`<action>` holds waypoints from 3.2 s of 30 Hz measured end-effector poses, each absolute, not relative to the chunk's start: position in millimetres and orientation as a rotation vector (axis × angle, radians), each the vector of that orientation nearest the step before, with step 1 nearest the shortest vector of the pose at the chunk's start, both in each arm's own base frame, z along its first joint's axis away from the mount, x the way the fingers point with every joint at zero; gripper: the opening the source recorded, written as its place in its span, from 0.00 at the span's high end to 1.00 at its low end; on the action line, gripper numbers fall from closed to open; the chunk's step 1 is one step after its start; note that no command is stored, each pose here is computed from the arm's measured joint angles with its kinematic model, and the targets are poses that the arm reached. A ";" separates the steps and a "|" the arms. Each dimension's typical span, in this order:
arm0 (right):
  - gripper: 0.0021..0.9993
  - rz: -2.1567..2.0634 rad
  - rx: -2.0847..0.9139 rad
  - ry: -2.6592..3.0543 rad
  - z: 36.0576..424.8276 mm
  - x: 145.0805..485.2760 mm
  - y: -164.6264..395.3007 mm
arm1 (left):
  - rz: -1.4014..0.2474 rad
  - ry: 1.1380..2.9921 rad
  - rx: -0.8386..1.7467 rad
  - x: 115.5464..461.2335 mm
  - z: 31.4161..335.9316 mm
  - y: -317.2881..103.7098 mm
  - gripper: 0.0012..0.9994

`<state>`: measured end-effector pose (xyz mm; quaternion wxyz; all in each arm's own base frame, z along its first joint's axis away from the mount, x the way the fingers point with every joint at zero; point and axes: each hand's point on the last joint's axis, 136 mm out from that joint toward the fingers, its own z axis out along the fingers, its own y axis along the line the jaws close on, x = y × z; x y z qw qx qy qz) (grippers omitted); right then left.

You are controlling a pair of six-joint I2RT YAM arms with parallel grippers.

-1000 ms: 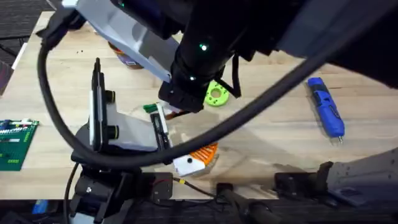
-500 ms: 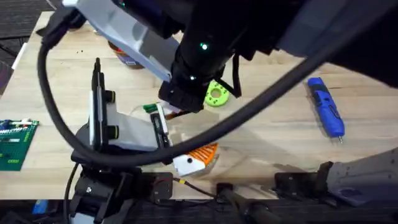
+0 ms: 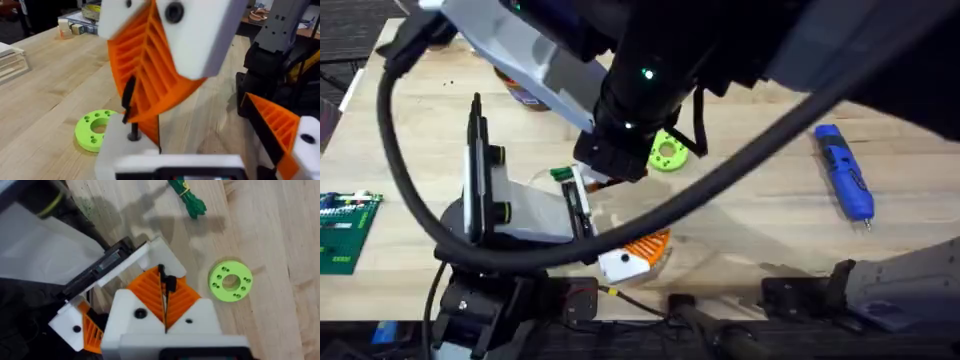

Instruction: Pick up the gripper from the table and insert it into the empty holder that is missing its gripper. Then pick up a screw, insert it into the mounting hole, and use the screwdriver to tighten it. Finally, clean up the table by picking up the vegetable and placing it into the bucket.

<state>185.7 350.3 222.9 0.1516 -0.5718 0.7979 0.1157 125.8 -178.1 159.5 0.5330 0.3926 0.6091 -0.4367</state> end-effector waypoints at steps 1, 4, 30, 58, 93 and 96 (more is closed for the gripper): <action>0.99 0.338 -1.642 2.290 223.0 185.1 350.8 | -1.041 1.452 0.937 125.7 159.5 -178.1 0.01; 0.99 0.348 -1.644 2.288 223.4 184.4 351.9 | -1.041 1.452 0.937 125.7 159.5 -178.1 0.01; 0.99 0.322 -1.640 2.293 220.7 187.5 351.4 | -1.046 1.457 0.931 125.8 159.4 -178.1 0.01; 0.99 0.306 -1.645 2.294 220.1 186.9 350.1 | -1.041 1.452 0.936 125.7 159.6 -178.1 0.01; 0.07 0.319 -1.452 2.403 223.8 223.0 333.9 | -1.040 1.450 0.938 125.7 159.6 -178.1 0.01; 0.07 0.324 -1.338 2.430 235.9 239.6 318.2 | -1.040 1.451 0.938 125.7 159.6 -178.1 0.01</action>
